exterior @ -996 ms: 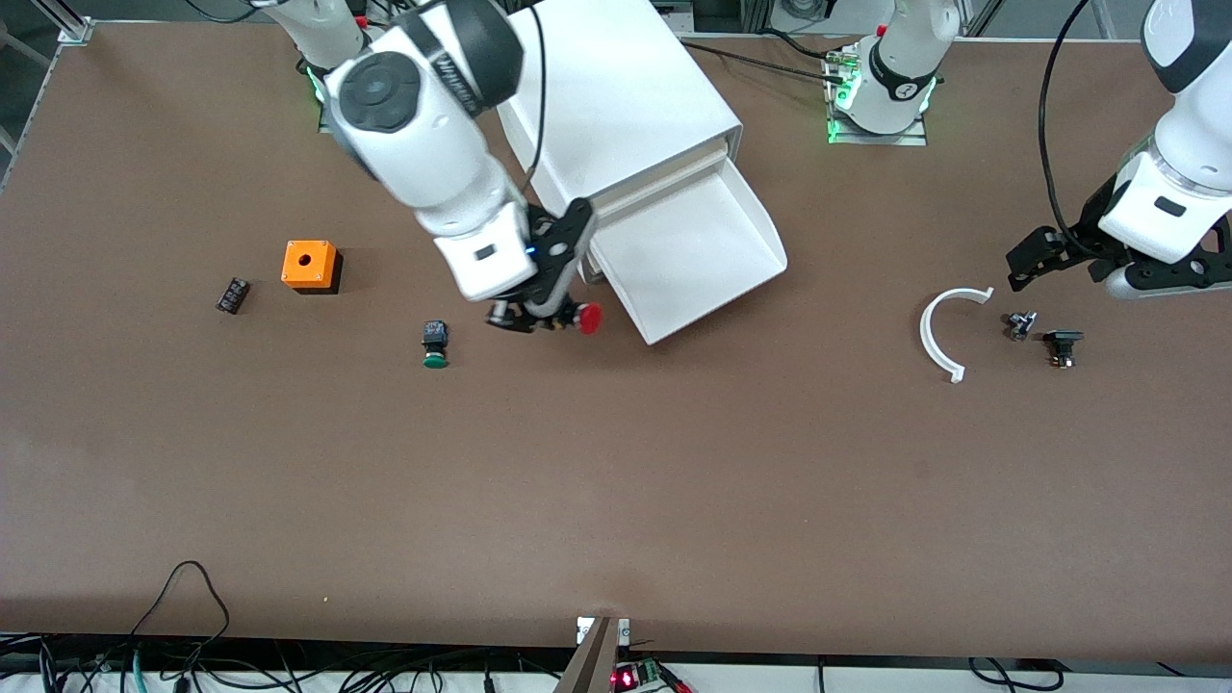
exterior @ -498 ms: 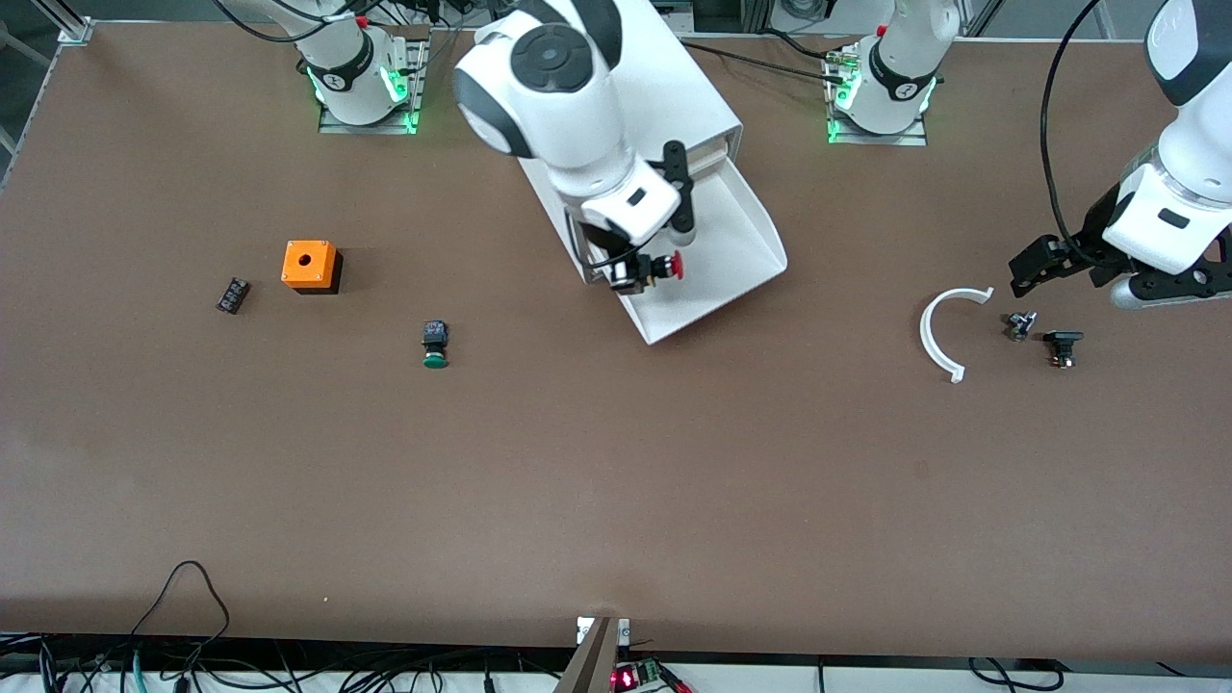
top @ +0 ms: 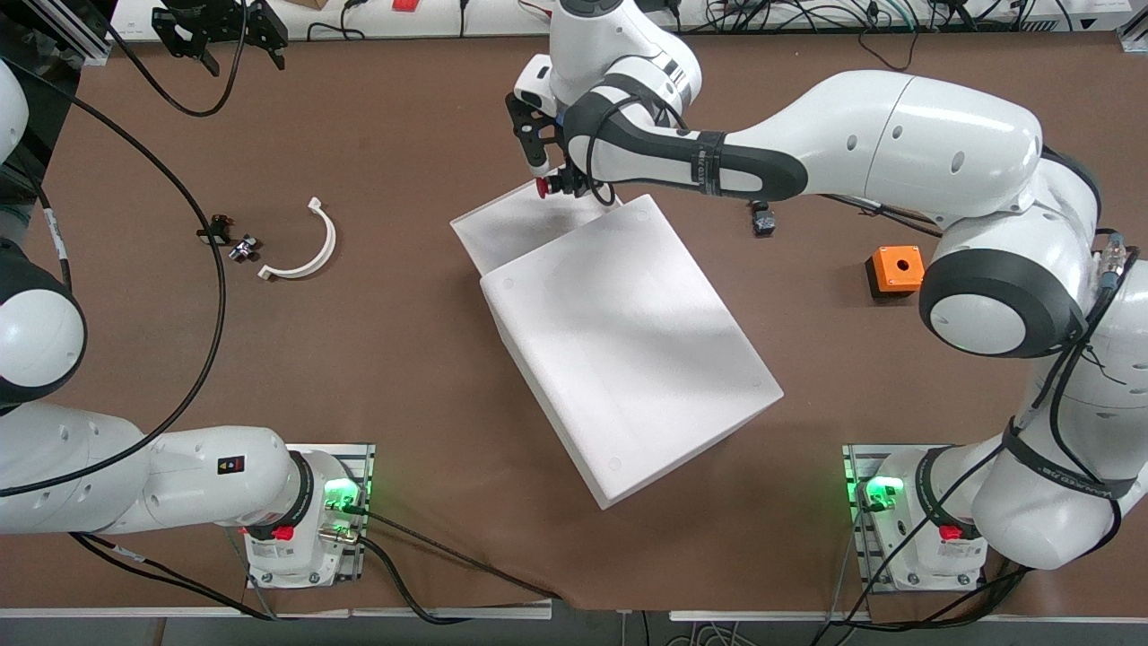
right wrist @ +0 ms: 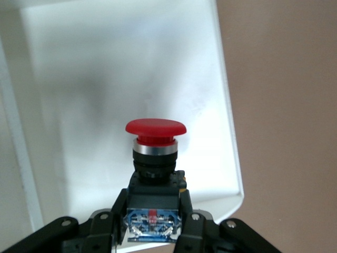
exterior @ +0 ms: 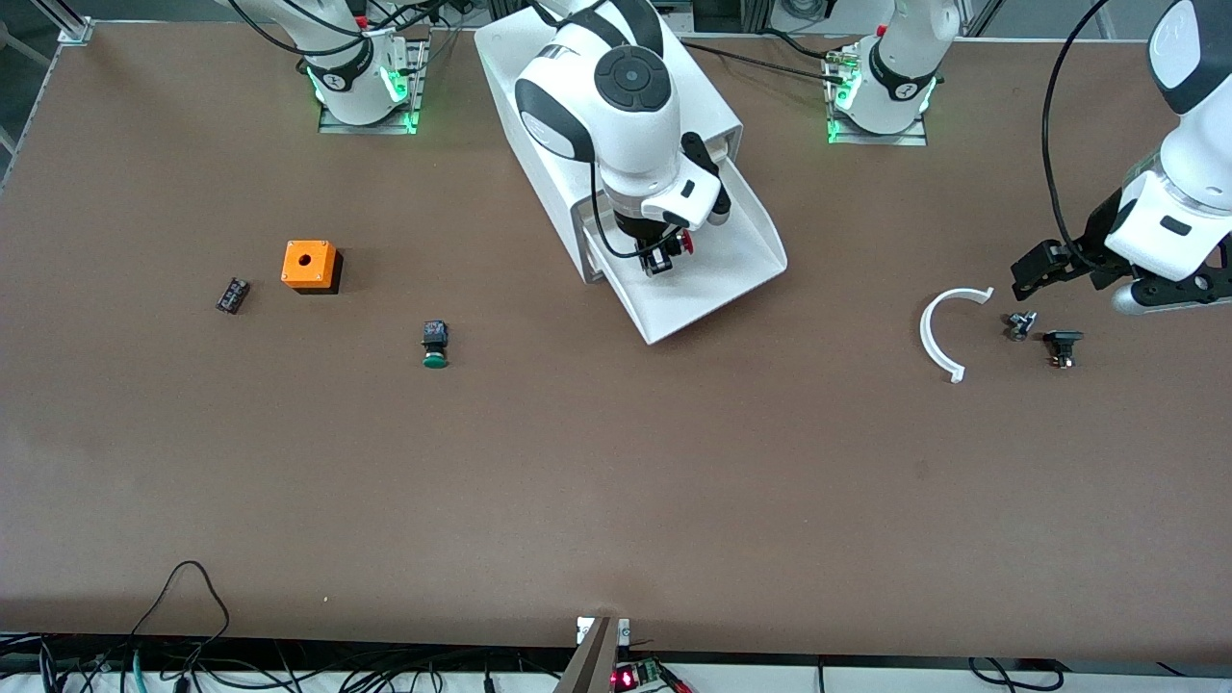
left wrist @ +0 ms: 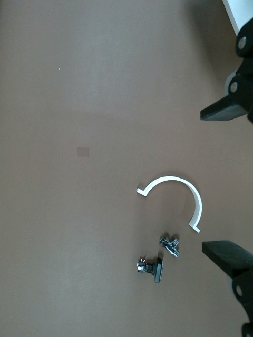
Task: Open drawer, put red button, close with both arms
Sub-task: 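Carry the red button with the right gripper into the open drawer, then open the right gripper to release the button and lift away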
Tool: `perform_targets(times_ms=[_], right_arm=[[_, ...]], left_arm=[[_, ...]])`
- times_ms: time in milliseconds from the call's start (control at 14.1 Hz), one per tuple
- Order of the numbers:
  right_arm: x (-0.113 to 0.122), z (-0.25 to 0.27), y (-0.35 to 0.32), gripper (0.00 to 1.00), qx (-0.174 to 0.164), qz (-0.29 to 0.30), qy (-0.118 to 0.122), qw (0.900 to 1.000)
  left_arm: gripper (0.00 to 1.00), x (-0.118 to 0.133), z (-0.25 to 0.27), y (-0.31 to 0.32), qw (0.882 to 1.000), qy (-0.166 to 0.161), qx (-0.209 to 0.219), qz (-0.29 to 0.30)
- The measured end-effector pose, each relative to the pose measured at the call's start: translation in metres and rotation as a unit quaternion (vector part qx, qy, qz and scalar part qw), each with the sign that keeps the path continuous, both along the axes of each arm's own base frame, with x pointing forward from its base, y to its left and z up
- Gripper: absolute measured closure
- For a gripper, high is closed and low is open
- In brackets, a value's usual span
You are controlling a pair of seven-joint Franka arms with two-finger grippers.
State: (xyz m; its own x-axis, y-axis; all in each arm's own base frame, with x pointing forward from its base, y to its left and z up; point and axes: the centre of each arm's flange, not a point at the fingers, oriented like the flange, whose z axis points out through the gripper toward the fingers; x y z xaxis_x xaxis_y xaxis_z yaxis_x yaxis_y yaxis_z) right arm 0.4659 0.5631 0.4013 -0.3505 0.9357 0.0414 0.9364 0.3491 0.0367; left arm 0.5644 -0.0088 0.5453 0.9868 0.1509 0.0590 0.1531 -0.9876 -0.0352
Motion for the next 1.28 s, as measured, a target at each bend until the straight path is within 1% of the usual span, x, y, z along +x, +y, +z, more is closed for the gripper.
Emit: perform_targets(times_ms=[284,640,853,996,1067,1280], right_arm=[[-0.013,-0.01,0.012,0.59,-0.009,0.016,0.007,1.0],[-0.011,-0.04,0.025,0.59,-0.015,0.02,0.016,1.0],[-0.02,-0.053,0.033,0.59,-0.023,0.026,0.019,0.999],[-0.027,-0.057,0.039,0.59,-0.026,0.013,0.019,0.999],[-0.03,-0.058,0.041,0.55,-0.027,-0.002,0.018,0.999],[-0.032,-0.048,0.046,0.25,-0.02,-0.044,0.011,0.999]], left_arm=[[0.0,0.002,-0.003,0.006,1.0,0.002,-0.001,0.006],[0.0,0.004,-0.005,0.01,1.0,0.004,-0.001,0.01],[0.0,0.004,-0.006,0.01,1.0,0.005,-0.001,0.01],[0.0,0.006,-0.011,0.01,1.0,0.009,-0.002,0.01],[0.0,0.008,-0.014,0.01,1.0,0.011,-0.002,0.01],[0.0,0.012,-0.019,0.01,1.0,0.007,-0.003,0.009]])
